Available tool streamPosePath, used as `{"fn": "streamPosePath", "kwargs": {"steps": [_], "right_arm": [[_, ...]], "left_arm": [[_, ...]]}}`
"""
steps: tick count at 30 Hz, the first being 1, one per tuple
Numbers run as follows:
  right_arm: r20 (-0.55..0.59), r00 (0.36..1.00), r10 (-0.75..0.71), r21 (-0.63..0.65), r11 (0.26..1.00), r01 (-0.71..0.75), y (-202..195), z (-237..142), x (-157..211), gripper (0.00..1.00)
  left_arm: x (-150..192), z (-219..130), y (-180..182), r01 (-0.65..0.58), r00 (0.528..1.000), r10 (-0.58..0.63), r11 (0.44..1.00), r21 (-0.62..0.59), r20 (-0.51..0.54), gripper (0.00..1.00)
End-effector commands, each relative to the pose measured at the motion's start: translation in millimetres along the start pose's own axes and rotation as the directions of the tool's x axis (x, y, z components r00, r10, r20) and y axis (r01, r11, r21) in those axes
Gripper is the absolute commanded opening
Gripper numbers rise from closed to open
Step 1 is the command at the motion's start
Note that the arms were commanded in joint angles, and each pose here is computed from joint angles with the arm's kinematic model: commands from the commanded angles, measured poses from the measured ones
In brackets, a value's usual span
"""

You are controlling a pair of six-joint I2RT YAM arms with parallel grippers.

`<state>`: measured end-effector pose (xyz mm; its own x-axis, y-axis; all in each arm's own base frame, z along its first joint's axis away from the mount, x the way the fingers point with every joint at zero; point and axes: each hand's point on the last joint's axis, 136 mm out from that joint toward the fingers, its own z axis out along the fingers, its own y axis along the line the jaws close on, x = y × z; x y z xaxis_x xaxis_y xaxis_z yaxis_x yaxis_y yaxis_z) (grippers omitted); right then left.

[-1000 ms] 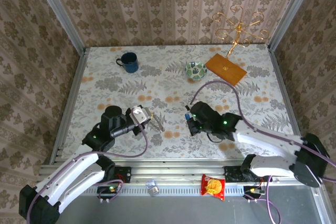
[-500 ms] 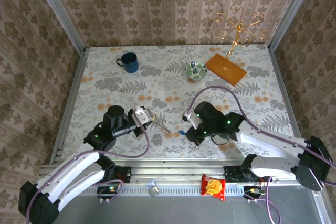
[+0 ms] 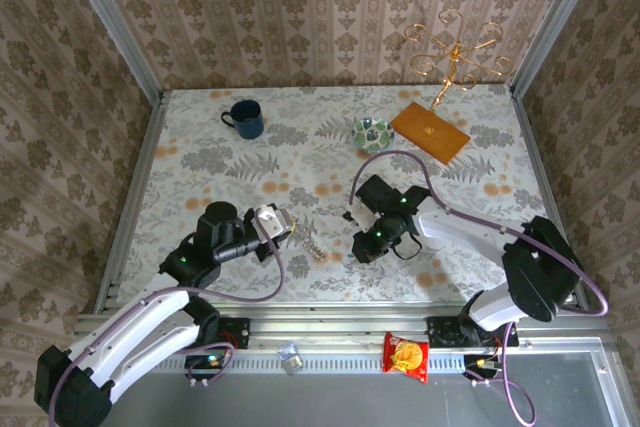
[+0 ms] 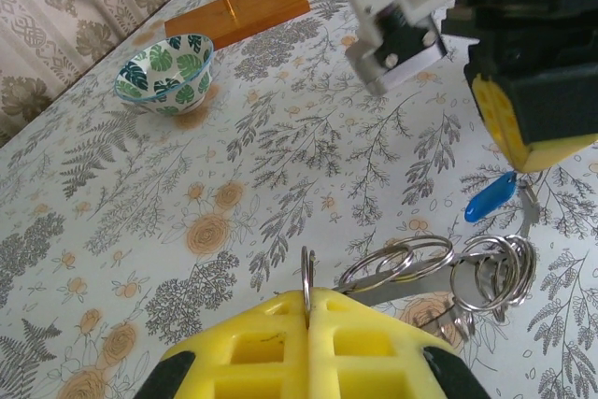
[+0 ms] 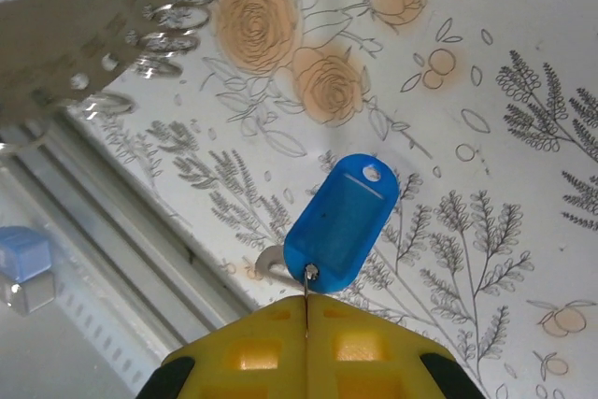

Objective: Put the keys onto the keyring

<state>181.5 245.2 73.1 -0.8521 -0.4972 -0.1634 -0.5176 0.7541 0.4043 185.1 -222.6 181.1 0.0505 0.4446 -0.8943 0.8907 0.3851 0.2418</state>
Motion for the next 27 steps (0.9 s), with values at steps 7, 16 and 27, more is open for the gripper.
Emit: {"fn": "streamPosePath", "kwargs": {"steps": [7, 16, 27], "right_arm": [[-0.045, 0.999, 0.012, 0.127, 0.992, -0.006, -27, 17, -13, 0.0], [-0.028, 0.999, 0.02, 0.135, 0.991, -0.016, -32, 32, -24, 0.13], [0.065, 0.994, 0.091, 0.144, 0.985, -0.099, -32, 22, -13, 0.31]], "left_arm": [[-26, -4, 3, -0.053, 0.996, 0.053, 0.999, -0.002, 0.068, 0.0], [-25, -1, 3, -0.053, 0.997, 0.053, 0.999, 0.0, 0.064, 0.0], [-23, 0, 3, -0.047, 0.997, 0.047, 0.999, -0.002, 0.063, 0.0]]}}
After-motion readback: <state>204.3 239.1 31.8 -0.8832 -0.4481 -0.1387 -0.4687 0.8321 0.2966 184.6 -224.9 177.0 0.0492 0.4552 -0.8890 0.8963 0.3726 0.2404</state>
